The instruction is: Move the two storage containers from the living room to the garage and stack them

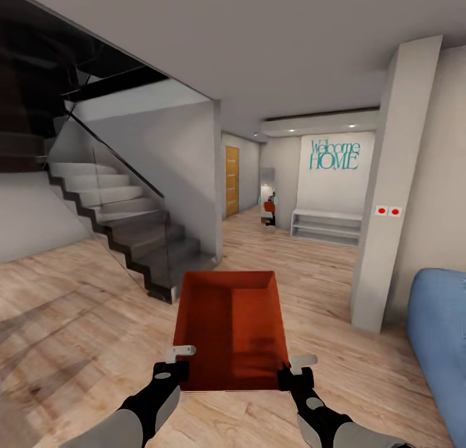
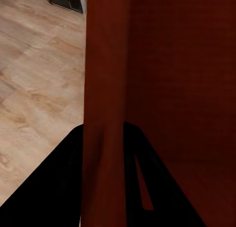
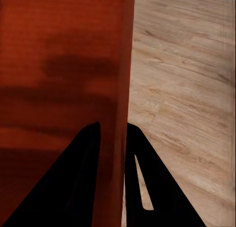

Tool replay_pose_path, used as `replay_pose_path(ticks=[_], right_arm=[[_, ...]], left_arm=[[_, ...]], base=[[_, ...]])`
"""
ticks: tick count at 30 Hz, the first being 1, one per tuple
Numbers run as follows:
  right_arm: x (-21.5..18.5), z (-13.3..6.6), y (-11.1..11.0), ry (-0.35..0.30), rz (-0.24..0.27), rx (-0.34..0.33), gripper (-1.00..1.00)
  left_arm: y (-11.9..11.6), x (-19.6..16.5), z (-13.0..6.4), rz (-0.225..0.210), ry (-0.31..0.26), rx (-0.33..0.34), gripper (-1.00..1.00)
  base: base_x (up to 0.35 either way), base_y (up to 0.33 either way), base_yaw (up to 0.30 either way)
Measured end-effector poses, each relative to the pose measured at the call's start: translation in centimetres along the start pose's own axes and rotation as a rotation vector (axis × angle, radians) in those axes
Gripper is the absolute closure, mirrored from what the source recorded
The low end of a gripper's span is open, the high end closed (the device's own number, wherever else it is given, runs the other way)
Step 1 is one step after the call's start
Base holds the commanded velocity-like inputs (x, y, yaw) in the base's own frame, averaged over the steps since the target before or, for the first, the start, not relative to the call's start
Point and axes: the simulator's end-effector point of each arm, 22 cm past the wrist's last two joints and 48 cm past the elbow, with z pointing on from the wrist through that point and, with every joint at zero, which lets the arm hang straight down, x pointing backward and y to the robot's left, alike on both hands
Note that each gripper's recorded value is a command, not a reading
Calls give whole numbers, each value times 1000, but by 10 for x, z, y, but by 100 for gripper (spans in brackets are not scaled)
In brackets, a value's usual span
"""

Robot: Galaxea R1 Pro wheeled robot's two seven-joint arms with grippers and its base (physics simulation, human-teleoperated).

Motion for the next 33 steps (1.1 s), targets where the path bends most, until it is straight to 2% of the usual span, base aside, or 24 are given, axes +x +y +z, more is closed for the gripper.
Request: replay_pose_path(ticks=[9, 33], right_arm=[[0, 0, 0, 0, 0, 0, 100], [0, 0, 1, 0, 2, 0, 100]], left_arm=[[0, 0, 0, 0, 0, 0, 100], [1, 0, 0, 0, 0, 0, 100]], base=[[322, 0, -226], [322, 0, -6]])
